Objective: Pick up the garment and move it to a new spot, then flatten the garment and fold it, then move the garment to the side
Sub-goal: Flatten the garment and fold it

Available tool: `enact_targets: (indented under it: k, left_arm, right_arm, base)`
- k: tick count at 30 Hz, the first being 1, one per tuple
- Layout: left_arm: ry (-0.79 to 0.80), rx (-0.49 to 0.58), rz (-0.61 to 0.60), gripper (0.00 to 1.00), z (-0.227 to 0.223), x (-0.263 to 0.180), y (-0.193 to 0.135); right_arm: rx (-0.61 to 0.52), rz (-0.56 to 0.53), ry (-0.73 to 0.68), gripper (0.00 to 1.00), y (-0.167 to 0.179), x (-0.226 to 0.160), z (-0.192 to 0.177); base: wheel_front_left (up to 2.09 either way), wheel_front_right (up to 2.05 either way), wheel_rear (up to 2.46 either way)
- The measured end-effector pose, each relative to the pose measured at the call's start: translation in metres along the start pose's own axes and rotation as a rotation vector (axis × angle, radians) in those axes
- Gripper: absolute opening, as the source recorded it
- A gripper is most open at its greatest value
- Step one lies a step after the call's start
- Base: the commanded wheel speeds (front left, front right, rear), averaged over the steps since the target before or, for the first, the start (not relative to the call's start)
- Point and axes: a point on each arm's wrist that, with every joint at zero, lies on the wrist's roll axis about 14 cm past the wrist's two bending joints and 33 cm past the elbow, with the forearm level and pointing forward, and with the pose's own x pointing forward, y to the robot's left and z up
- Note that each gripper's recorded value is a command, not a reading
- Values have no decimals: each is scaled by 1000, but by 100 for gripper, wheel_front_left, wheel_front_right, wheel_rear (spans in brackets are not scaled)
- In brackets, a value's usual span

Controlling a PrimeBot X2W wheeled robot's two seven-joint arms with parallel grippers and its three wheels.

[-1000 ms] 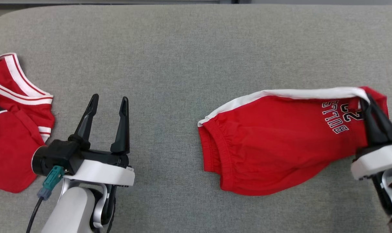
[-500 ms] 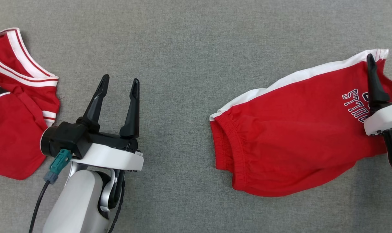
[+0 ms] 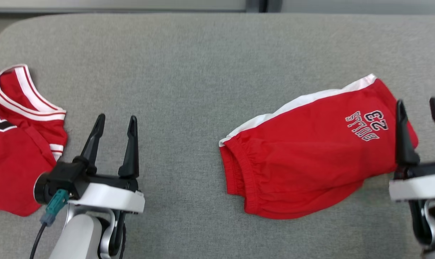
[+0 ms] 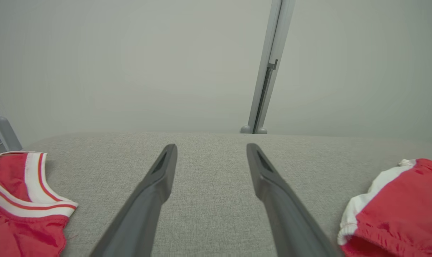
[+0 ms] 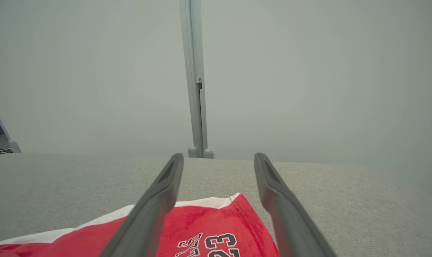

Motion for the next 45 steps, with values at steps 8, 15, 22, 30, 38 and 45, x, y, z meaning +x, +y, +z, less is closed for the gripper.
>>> enact_targets:
  k: [8,15,22,30,38,45]
  left_arm:
    - [-9,-2,-9,100,8,-23,-5]
    - [-10,0,-19,100,13,-31,-8]
    - [-14,5,-24,100,16,-32,-10]
    - [-5,7,-24,100,15,-32,-11]
    - [101,-50,-275,100,1,3,-83]
    - [426,-69,-421,100,-70,12,-126]
  right_arm:
    - [35,-34,35,100,9,-55,8]
    - [42,-53,24,100,9,-71,20]
    - [44,-57,26,100,7,-74,21]
    - [49,-46,33,100,10,-72,19]
    - [54,-32,50,100,13,-61,12]
    - [69,-40,83,100,12,-64,1]
  base:
    - [0,0,0]
    - [0,0,0]
    - [0,0,0]
    - [0,0,0]
    - [0,0,0]
    - [0,0,0]
